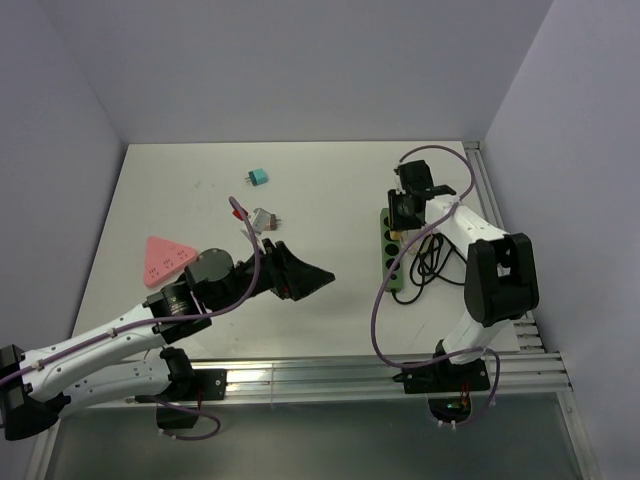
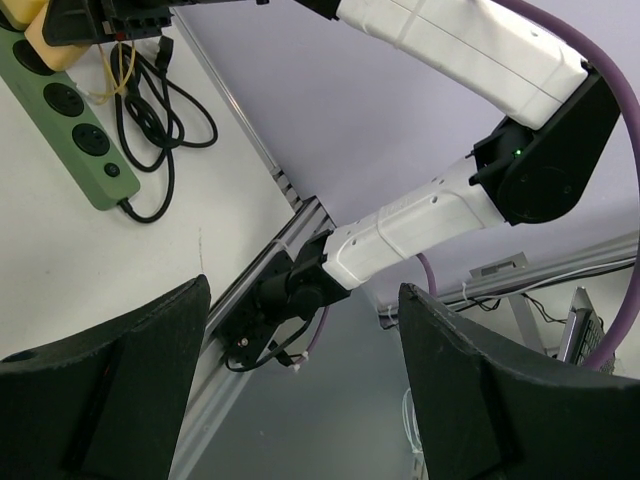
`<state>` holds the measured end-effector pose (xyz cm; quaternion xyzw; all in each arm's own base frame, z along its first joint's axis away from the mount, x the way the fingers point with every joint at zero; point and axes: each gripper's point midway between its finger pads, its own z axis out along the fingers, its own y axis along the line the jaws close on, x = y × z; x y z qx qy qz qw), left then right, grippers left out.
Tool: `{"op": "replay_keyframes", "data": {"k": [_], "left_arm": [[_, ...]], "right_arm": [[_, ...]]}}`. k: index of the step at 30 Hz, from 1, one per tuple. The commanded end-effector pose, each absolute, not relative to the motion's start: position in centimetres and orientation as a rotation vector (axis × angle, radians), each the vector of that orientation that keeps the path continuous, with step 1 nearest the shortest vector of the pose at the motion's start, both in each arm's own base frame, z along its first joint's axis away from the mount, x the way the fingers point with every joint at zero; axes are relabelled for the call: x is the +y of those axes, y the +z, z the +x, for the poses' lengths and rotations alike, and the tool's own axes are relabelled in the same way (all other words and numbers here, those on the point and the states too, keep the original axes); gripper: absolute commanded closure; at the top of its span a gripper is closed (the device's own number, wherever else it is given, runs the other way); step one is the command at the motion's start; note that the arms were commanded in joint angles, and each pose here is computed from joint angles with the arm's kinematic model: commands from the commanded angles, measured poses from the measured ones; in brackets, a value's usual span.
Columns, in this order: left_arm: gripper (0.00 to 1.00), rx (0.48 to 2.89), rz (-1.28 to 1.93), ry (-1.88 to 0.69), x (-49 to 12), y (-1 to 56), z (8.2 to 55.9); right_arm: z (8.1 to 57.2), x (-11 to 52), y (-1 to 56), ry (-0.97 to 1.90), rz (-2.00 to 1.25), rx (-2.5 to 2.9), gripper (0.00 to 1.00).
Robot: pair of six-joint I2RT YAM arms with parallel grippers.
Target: Insert the plug
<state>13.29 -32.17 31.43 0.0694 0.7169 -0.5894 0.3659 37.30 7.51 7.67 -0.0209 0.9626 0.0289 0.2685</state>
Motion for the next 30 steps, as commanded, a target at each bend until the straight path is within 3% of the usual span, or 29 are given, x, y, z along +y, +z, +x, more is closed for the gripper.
{"op": "replay_keyframes", "data": {"k": [1, 12, 30], "left_arm": [[0.19, 1.767, 0.193, -1.565, -32.1, 33.7, 12.8], [0.20, 1.759, 0.190, -1.582, -31.9, 33.8, 12.5], [0.20, 1.769, 0.220, -1.605, -33.2, 34.0, 11.8]], "right_arm": [[36.6, 7.7, 5.0, 0.054, -0.107, 2.687, 1.00], [32.8, 7.3, 0.4, 0.002, -0.055, 2.810, 1.00], [28.5, 7.7, -0.5, 0.007, 0.092, 2.901, 1.00]]}}
